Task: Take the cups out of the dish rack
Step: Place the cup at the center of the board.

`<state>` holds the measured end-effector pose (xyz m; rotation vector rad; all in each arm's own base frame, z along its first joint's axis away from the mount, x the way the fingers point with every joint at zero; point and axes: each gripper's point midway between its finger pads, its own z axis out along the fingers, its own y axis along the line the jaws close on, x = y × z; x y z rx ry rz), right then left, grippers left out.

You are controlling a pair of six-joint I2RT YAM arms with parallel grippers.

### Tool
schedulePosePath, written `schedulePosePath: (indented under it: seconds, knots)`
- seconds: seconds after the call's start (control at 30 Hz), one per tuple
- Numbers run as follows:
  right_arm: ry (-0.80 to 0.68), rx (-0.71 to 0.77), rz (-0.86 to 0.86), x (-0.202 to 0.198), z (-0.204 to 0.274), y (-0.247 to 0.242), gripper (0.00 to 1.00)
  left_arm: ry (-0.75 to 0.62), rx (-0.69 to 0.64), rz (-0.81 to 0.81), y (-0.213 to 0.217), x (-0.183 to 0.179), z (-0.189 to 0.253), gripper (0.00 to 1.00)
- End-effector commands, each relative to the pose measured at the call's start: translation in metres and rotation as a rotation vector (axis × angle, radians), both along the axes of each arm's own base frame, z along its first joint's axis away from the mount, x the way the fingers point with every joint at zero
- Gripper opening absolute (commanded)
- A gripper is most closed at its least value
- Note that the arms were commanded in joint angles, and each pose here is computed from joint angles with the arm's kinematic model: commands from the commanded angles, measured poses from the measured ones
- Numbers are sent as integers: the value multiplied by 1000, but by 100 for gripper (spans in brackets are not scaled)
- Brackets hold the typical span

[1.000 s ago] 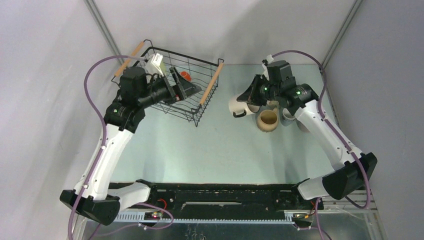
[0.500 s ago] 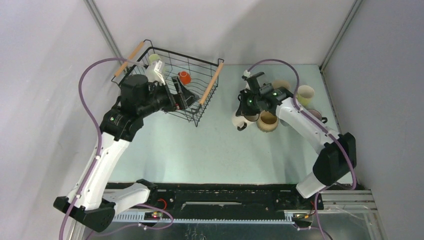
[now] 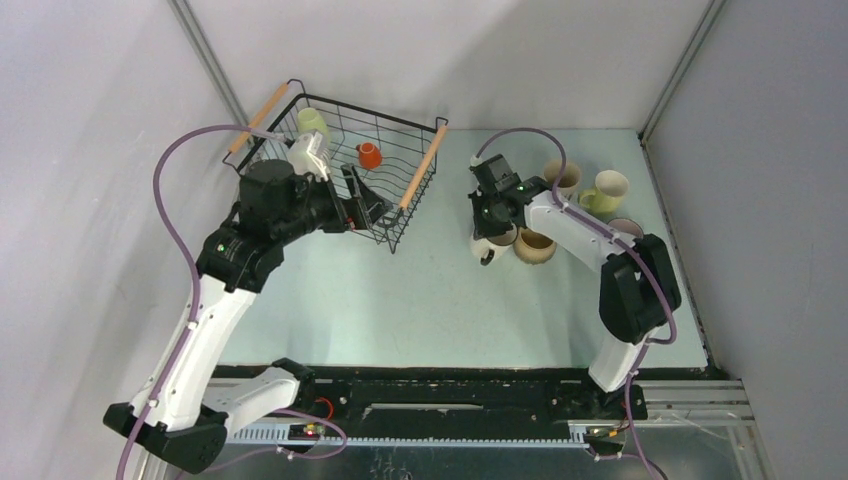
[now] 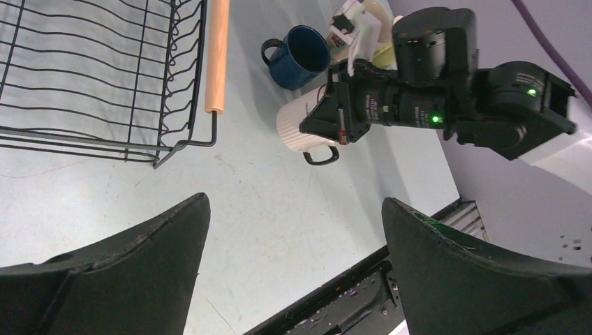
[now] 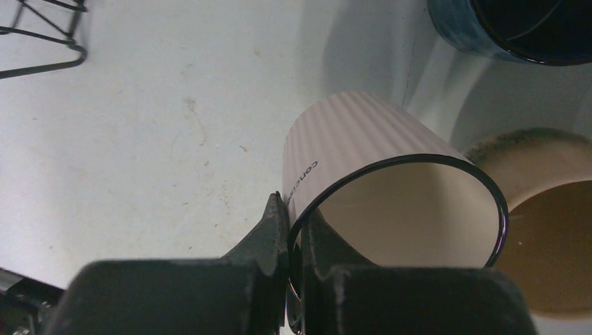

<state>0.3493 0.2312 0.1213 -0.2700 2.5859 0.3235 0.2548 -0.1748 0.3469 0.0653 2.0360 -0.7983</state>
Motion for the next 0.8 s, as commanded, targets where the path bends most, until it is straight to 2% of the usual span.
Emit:
schedulePosePath:
  seconds: [0.0, 0.3, 0.53, 0.77]
  knots:
    - [-113, -13, 16, 28, 18, 10, 0, -33, 20, -3, 4, -4, 0, 100]
    - [-73, -138, -5, 32, -1, 5, 0, -27, 36, 12, 6, -1, -7, 100]
    - [-46, -215, -25, 32, -13, -3, 7, -23, 2, 19, 2, 2, -8, 100]
    - [-49, -211, -5, 30, -7, 5, 24, -22, -4, 20, 1, 4, -7, 100]
